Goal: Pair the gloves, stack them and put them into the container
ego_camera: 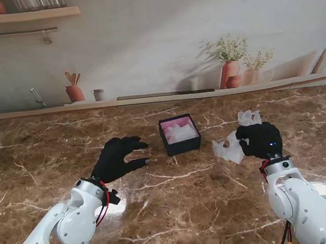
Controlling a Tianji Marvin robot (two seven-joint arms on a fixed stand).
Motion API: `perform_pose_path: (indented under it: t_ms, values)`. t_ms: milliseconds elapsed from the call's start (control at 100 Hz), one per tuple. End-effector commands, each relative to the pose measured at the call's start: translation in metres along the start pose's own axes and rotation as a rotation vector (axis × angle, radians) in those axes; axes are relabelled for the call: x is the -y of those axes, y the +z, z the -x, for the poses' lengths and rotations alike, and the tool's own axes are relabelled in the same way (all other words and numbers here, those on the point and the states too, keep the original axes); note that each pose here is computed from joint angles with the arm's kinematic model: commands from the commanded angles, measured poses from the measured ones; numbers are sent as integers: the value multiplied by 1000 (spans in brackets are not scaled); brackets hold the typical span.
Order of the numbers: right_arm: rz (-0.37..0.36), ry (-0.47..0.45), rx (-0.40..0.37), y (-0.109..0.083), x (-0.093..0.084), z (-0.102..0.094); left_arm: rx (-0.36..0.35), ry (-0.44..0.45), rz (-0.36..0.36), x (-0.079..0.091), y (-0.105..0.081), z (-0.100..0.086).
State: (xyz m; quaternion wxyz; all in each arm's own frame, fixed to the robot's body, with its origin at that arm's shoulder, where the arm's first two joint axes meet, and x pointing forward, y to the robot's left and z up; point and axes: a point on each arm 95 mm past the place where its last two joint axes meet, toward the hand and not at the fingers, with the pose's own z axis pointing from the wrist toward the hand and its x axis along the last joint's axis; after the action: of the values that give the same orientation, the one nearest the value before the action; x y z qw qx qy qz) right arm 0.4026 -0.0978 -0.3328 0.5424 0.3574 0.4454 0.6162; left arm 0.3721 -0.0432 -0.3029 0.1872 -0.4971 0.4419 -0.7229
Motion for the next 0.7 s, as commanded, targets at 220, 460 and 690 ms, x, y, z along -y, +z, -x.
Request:
perform_pose_path:
  t_ms: [220,460,690]
  values:
    - [121,136,-26,1,-20,-15,-39,-67,2,-2,8,-13]
    - [263,243,-117,12,-58,-40,-95,-157,25,0,10,-28]
    - [343,370,-239,15,-84,-75,-146,-228,62,-2,11,-42]
